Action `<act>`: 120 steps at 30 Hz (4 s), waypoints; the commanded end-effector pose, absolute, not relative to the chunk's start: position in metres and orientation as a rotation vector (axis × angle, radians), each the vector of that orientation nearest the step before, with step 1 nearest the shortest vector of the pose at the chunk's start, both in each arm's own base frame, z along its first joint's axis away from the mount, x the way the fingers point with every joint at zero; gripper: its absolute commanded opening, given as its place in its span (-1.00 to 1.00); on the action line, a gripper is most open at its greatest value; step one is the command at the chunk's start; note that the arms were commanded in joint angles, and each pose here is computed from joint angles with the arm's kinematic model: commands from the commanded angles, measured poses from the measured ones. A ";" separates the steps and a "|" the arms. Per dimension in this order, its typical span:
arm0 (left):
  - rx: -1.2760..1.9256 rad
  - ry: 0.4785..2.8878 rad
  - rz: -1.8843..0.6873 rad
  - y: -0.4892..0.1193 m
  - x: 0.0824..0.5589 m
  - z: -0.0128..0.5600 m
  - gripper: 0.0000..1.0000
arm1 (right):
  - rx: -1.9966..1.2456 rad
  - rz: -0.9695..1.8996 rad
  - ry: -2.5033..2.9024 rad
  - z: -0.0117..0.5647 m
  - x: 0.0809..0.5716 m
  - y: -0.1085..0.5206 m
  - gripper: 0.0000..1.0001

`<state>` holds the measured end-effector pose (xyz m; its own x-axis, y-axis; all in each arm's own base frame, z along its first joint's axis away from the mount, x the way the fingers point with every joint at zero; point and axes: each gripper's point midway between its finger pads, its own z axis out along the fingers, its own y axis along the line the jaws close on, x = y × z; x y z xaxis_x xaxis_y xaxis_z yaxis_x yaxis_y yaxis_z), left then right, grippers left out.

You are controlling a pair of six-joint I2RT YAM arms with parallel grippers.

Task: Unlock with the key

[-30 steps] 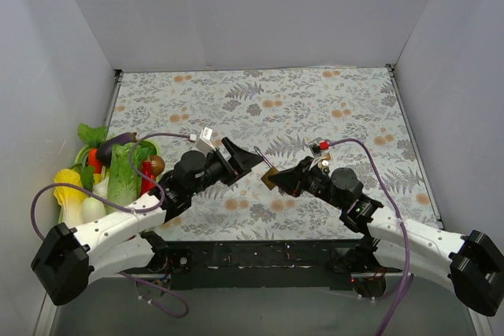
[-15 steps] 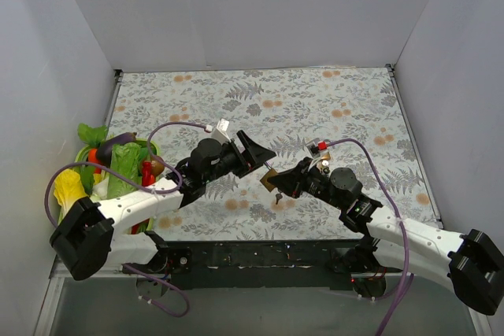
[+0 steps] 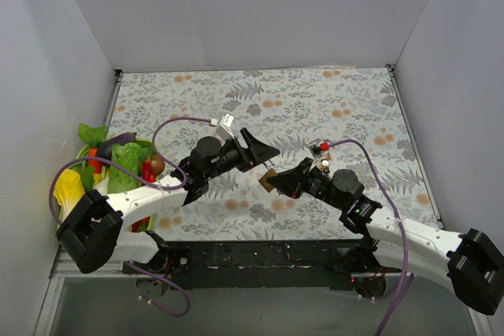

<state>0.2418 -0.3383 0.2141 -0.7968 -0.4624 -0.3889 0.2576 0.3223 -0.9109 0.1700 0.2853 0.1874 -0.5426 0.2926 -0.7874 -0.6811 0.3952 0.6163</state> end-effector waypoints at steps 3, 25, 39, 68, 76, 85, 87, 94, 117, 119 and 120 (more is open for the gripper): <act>-0.014 1.816 -1.592 -0.339 0.233 0.248 0.43 | -0.301 1.412 1.555 0.227 0.167 0.288 -0.97; 0.252 1.720 -1.636 -0.337 0.202 0.227 0.39 | -0.011 1.517 1.670 0.180 0.173 0.279 -0.97; 0.111 2.068 -1.299 -0.320 0.234 0.141 0.59 | 0.157 1.409 1.877 0.110 0.181 0.269 -0.97; 0.021 2.330 -1.071 -0.304 0.227 0.074 0.54 | 0.294 1.372 2.032 0.052 0.185 0.274 -0.91; 0.103 2.325 -0.931 -0.292 0.210 0.058 0.95 | 0.322 1.277 2.066 0.043 0.190 0.266 0.05; 0.243 2.225 -0.757 -0.281 0.203 0.064 0.96 | 0.327 1.180 2.090 0.042 0.196 0.259 0.36; 0.285 2.185 -0.737 -0.282 0.195 0.068 0.96 | 0.321 1.122 2.100 0.041 0.198 0.253 0.38; 0.349 2.146 -0.652 -0.288 0.186 0.063 0.96 | 0.268 0.869 2.136 0.043 0.211 0.234 0.46; 0.619 2.158 -0.596 -0.352 0.181 0.029 0.96 | 0.457 0.694 1.978 0.061 0.220 0.157 0.57; 0.662 2.161 -0.594 -0.352 0.177 0.024 0.96 | 0.475 0.683 1.962 0.062 0.221 0.151 0.57; 0.703 2.149 -0.584 -0.352 0.176 0.024 0.96 | 0.482 0.688 1.941 0.066 0.222 0.149 0.57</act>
<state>0.1878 -0.3514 0.0341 -0.5671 0.1807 -0.8036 0.5682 0.7921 -0.2228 0.2170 0.1665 0.0623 -0.5010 0.5666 -0.6542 0.0011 0.7563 0.6542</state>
